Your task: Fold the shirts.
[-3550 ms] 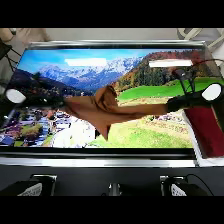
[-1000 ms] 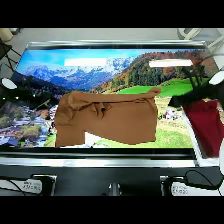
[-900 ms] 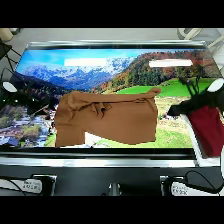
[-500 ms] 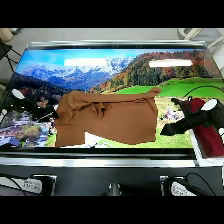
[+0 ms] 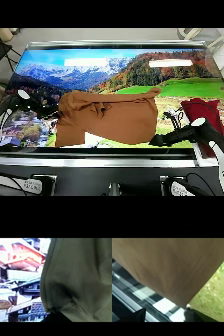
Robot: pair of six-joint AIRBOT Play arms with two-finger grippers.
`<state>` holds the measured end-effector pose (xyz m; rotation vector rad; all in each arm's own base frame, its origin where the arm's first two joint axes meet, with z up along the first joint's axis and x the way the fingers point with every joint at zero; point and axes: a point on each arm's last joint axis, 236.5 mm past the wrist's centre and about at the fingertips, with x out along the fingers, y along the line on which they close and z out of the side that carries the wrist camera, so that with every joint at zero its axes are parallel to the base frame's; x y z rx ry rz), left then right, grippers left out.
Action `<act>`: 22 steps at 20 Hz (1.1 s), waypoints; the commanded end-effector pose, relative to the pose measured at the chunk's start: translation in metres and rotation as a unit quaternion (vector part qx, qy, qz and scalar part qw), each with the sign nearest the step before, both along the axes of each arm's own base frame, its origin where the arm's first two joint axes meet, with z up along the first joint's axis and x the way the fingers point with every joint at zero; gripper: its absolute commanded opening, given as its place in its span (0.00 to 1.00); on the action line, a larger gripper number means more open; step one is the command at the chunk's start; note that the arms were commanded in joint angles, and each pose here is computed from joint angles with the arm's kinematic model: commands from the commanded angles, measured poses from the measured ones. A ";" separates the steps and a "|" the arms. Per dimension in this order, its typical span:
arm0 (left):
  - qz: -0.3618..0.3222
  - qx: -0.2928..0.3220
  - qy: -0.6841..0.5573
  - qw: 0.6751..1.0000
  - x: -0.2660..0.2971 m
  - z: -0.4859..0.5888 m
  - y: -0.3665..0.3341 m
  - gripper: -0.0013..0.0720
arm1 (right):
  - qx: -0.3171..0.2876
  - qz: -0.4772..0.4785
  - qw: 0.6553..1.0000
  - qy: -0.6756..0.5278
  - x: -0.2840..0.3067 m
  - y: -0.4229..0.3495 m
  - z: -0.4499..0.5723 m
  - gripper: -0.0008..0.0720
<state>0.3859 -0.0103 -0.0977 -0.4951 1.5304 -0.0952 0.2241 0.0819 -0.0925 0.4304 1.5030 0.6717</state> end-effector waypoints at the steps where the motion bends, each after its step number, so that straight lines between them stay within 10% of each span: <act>1: 0.000 -0.002 -0.034 0.999 0.008 0.025 -0.006 0.05 | 0.008 -0.089 0.995 -0.045 0.033 0.005 -0.010 0.88; 4: -0.001 -0.003 -0.068 0.998 0.013 0.052 -0.011 0.05 | -0.003 -0.085 0.994 -0.062 0.042 0.021 -0.013 0.80; 6: -0.004 -0.001 -0.089 0.996 0.014 0.069 -0.013 0.05 | -0.006 -0.065 0.996 -0.060 0.040 0.036 -0.012 0.10; 7: -0.004 0.001 -0.105 0.994 0.015 0.082 -0.013 0.05 | 0.002 -0.055 0.996 -0.065 0.043 0.038 -0.004 0.03; 10: 0.018 0.017 -0.274 0.961 0.046 0.196 -0.011 0.05 | -0.021 0.028 0.986 -0.166 0.076 0.010 0.068 0.03; 12: 0.044 0.023 -0.463 0.885 0.048 0.346 -0.013 0.05 | -0.125 0.058 0.937 -0.322 0.121 -0.045 0.172 0.03; 15: 0.061 0.093 -0.723 0.682 -0.043 0.573 -0.007 0.05 | -0.305 -0.066 0.761 -0.569 0.134 -0.116 0.419 0.03; 17: 0.083 0.095 -0.793 0.596 -0.118 0.641 -0.011 0.05 | -0.323 -0.127 0.640 -0.685 0.079 -0.102 0.544 0.03; 19: 0.094 0.058 -0.797 0.593 -0.160 0.649 -0.024 0.05 | -0.306 -0.144 0.566 -0.752 0.028 -0.077 0.602 0.03; 22: 0.092 0.057 -0.808 0.579 -0.191 0.656 -0.030 0.05 | -0.325 -0.144 0.540 -0.763 -0.004 -0.071 0.613 0.03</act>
